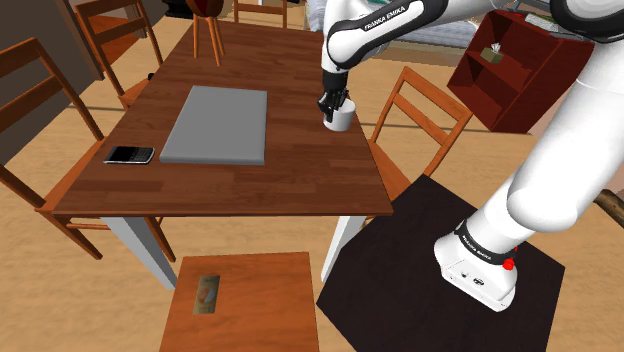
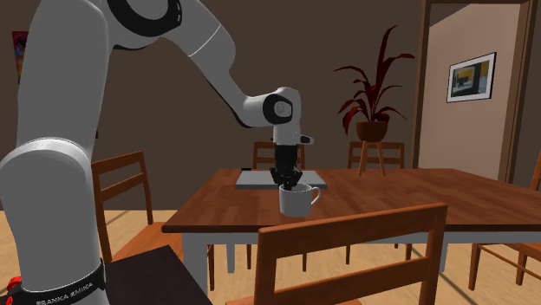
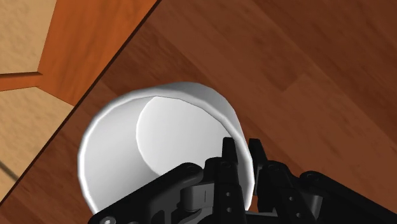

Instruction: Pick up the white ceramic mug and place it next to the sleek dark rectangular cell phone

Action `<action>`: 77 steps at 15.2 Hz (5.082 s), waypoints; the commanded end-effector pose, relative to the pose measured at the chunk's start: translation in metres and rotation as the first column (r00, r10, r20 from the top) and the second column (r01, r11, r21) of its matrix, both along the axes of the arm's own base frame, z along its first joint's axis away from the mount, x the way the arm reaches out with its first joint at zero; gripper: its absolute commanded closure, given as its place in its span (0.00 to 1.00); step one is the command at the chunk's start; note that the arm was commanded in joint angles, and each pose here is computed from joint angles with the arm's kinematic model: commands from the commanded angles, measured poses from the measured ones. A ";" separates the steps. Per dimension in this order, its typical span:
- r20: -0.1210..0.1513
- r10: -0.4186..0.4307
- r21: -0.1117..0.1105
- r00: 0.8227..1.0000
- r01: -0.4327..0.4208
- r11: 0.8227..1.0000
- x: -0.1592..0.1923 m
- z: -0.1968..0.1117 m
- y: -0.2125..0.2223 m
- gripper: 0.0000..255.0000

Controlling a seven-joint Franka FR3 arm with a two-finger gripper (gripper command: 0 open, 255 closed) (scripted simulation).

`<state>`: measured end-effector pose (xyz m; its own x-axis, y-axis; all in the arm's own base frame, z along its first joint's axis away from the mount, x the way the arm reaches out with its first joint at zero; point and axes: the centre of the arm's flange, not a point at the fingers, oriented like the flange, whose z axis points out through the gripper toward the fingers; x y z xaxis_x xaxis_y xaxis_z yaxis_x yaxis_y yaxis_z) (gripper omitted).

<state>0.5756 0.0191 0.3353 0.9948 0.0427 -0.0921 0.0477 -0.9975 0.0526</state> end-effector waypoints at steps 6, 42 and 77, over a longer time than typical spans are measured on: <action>0.000 0.000 0.000 1.000 0.000 1.000 0.000 0.026 0.000 1.00; 0.000 0.000 0.000 1.000 0.000 1.000 0.006 0.127 0.156 1.00; 0.000 0.000 0.000 1.000 0.000 1.000 0.017 0.014 0.443 1.00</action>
